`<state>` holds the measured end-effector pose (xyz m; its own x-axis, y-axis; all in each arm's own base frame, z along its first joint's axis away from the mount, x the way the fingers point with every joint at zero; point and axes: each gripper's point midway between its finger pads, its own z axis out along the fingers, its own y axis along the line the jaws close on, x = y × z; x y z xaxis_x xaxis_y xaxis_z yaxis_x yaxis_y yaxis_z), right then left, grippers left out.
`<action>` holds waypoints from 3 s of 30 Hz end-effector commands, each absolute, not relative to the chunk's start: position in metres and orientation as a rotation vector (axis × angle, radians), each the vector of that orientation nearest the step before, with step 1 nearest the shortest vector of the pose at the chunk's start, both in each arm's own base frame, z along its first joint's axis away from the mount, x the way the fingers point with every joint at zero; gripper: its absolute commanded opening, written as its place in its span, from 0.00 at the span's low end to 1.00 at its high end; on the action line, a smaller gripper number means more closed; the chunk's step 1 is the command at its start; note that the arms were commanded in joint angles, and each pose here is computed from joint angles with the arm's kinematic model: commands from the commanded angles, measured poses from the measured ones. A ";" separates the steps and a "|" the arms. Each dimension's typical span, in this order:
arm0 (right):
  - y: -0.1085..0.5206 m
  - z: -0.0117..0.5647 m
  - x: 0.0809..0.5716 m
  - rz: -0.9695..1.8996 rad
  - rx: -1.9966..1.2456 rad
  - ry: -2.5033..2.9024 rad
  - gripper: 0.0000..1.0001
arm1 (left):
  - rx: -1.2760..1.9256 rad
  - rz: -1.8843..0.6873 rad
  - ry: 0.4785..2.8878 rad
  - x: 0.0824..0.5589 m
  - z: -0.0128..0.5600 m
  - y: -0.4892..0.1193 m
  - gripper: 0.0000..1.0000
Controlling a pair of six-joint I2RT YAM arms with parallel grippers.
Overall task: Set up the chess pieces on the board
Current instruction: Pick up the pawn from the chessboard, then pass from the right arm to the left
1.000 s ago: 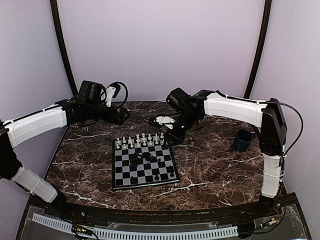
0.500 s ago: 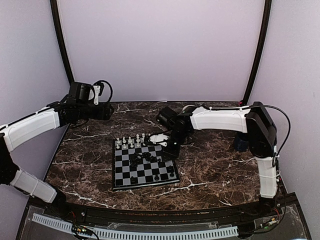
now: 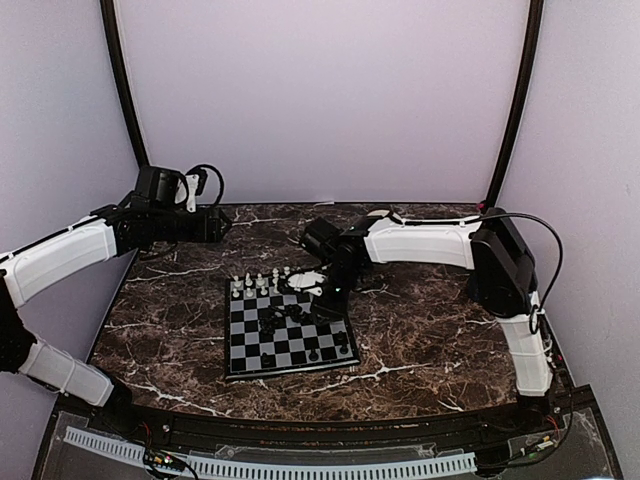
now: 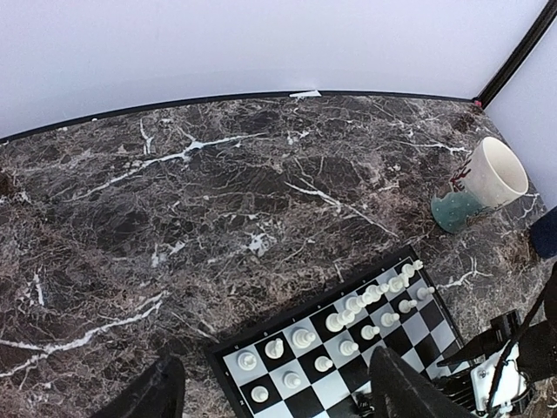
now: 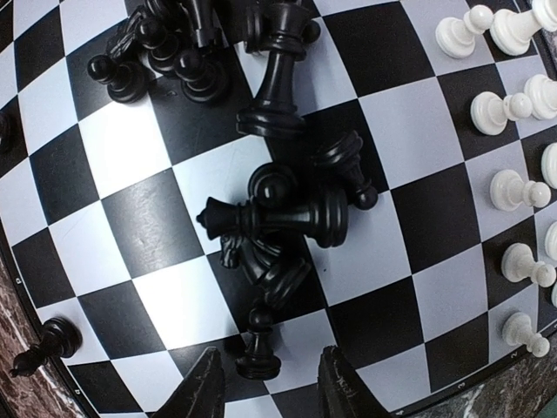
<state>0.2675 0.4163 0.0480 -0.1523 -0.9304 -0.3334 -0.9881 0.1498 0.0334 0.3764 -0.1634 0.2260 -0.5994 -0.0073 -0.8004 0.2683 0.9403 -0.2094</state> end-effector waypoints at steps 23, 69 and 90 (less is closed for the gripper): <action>0.418 0.074 0.257 0.449 -1.843 2.160 0.14 | 0.146 -0.571 2.175 0.355 0.228 -0.175 0.73; 0.449 0.167 0.289 0.991 -1.542 2.077 0.17 | 0.067 -1.866 2.158 0.306 0.180 -0.343 0.28; 0.435 0.173 0.286 0.924 -1.535 2.075 0.33 | 0.180 -1.744 2.181 0.304 0.178 -0.343 0.07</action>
<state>0.2891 0.4412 0.1575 -0.3461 -0.6917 -0.6338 -0.9319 0.1755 0.3174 0.3062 -0.3396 0.1573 -0.9628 -0.1534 -0.2223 0.1867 0.2168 -0.9582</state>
